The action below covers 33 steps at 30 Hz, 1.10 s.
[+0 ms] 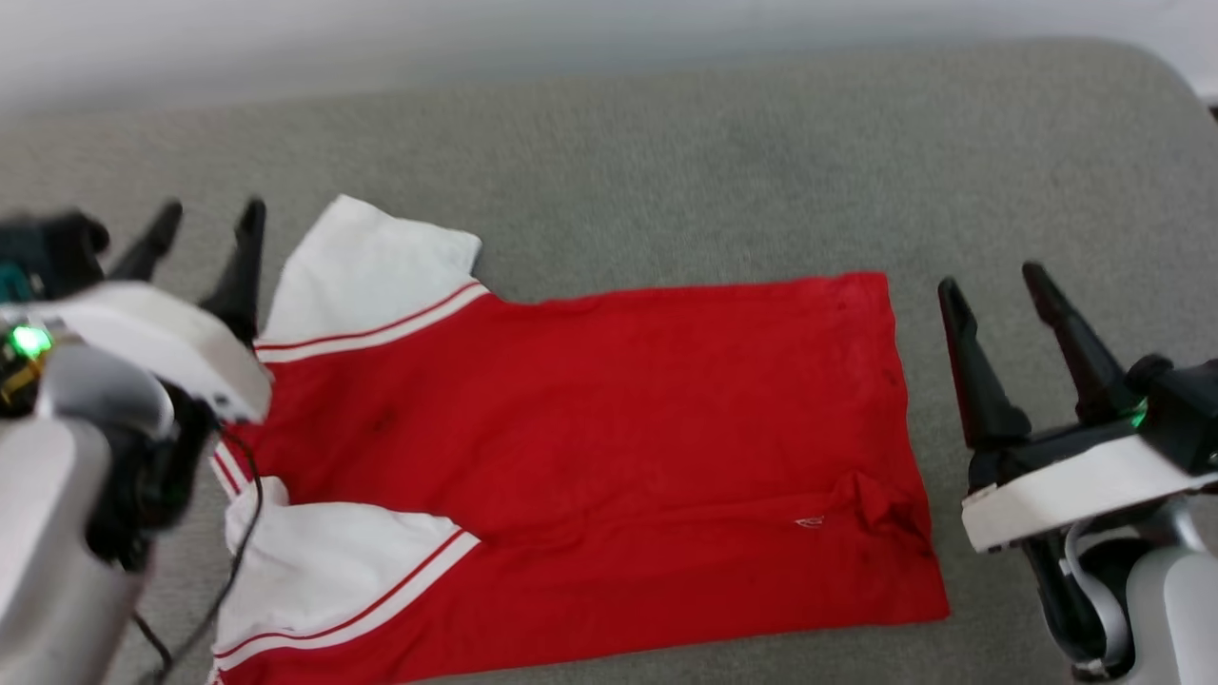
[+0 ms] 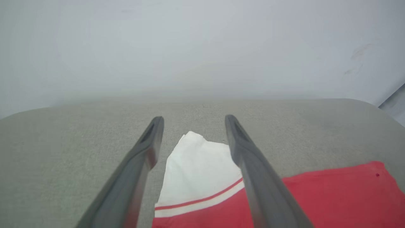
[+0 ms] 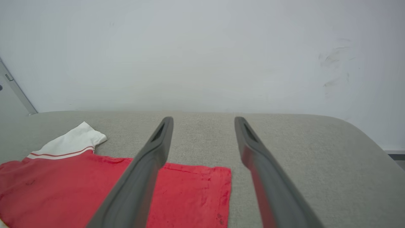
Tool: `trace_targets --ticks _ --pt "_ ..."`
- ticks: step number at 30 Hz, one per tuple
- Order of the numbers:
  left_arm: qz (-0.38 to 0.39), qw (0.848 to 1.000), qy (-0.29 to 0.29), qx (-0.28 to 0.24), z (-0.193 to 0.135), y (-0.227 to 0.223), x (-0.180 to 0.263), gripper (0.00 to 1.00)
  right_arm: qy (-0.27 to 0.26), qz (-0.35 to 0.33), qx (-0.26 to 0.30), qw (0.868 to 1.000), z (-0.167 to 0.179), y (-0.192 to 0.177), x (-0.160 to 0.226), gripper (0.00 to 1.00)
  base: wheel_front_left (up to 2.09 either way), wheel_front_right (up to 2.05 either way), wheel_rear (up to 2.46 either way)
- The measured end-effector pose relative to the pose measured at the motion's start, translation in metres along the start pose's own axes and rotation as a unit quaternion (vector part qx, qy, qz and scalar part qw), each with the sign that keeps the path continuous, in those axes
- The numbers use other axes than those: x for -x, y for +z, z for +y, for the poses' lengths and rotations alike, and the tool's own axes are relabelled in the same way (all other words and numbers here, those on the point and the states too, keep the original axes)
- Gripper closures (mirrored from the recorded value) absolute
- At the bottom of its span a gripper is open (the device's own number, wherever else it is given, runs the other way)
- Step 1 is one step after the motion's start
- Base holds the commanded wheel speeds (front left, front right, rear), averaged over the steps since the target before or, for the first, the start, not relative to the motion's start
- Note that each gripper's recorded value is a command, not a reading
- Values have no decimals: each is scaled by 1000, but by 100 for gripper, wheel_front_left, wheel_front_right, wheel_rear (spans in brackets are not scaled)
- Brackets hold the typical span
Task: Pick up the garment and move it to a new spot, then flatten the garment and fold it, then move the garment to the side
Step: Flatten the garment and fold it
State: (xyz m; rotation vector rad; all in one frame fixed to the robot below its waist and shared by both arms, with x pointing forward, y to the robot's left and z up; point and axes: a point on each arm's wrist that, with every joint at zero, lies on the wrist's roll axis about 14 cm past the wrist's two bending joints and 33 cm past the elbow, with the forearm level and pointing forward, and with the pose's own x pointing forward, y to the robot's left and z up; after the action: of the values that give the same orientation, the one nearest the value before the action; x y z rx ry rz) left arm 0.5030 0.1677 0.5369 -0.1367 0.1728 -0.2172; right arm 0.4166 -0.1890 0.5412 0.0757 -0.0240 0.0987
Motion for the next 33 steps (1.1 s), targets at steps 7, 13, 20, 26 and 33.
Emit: trace_targets --ticks 7,13,20,26,33 --pt "87 995 -40 3 5 -23 -76 0 -17 14 -3 1000 -11 -24 -28 0 0 0 0" --pt "230 971 -60 -13 15 -64 -115 0 -34 39 -6 999 -23 -49 -32 0 0 0 0" --pt "385 920 -63 -31 21 -120 -122 0 -59 60 -12 996 -38 -70 -29 0 0 0 0" --pt "461 887 -30 -19 32 -154 -118 0 -71 73 -16 995 -45 -82 -25 0 0 0 0" --pt "464 885 -22 13 29 -160 -118 100 -76 74 -25 994 -47 -83 -25 0 0 0 0"
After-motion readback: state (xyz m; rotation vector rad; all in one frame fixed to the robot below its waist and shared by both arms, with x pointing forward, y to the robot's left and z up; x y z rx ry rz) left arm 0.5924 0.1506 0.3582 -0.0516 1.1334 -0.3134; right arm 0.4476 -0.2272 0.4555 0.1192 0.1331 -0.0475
